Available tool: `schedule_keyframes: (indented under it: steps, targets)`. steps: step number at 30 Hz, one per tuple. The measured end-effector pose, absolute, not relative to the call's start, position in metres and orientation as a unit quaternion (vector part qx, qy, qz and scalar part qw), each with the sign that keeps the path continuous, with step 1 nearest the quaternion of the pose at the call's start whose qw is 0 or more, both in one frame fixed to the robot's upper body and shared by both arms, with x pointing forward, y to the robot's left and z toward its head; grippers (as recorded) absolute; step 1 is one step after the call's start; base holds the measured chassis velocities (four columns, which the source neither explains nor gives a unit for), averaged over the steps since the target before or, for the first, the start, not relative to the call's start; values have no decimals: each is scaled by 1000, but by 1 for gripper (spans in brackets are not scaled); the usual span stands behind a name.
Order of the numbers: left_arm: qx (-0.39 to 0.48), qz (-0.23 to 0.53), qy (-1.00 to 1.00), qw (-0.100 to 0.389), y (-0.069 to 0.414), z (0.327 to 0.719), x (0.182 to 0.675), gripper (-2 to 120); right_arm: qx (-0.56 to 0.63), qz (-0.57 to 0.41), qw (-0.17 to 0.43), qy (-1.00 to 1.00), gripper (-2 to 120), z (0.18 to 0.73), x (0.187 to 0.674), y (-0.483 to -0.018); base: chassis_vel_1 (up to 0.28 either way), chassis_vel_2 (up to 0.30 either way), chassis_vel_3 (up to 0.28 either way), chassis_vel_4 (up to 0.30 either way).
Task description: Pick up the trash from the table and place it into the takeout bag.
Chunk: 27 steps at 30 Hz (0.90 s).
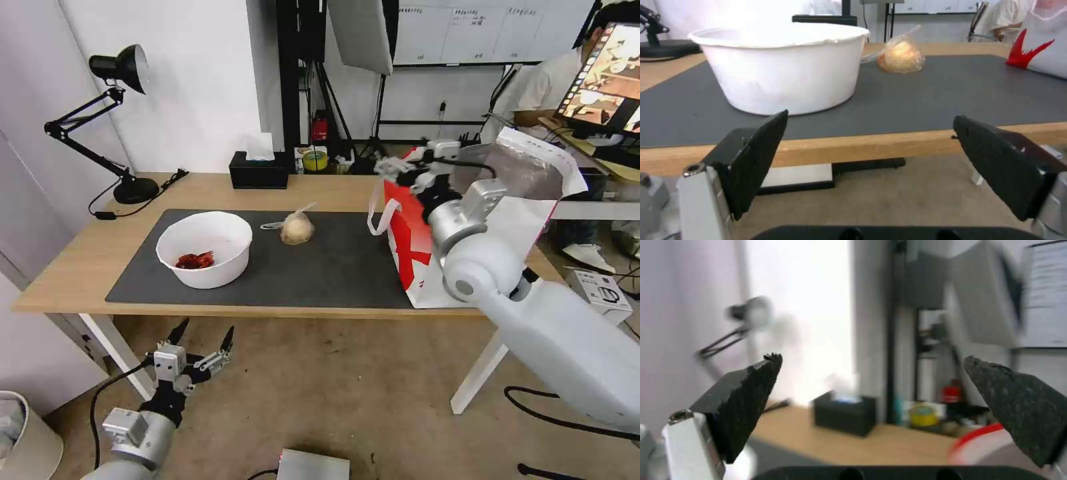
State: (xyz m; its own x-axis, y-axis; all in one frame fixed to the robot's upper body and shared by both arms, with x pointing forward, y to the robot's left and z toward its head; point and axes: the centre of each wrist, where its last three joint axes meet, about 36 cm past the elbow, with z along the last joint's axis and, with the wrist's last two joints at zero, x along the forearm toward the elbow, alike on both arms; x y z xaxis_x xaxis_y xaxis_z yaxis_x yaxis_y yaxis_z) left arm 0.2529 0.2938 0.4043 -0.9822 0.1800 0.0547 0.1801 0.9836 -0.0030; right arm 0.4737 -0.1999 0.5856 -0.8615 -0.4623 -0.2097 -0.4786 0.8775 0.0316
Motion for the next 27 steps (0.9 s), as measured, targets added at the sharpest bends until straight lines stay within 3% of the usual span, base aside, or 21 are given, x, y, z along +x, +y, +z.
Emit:
schedule_keyframes:
  steps: [9,17,27]
  targets:
    - [-94,2,-995,28,291,400,256,100,-306,24,44,951,100,552,439,-207,0,0,0,0]
    - [-109,3,-994,25,289,395,273,100,-267,0,-4,964,100,487,373,-231,0,0,0,0]
    - [-108,2,-994,28,292,392,273,100,-228,19,-23,973,100,425,329,-239,0,0,0,0]
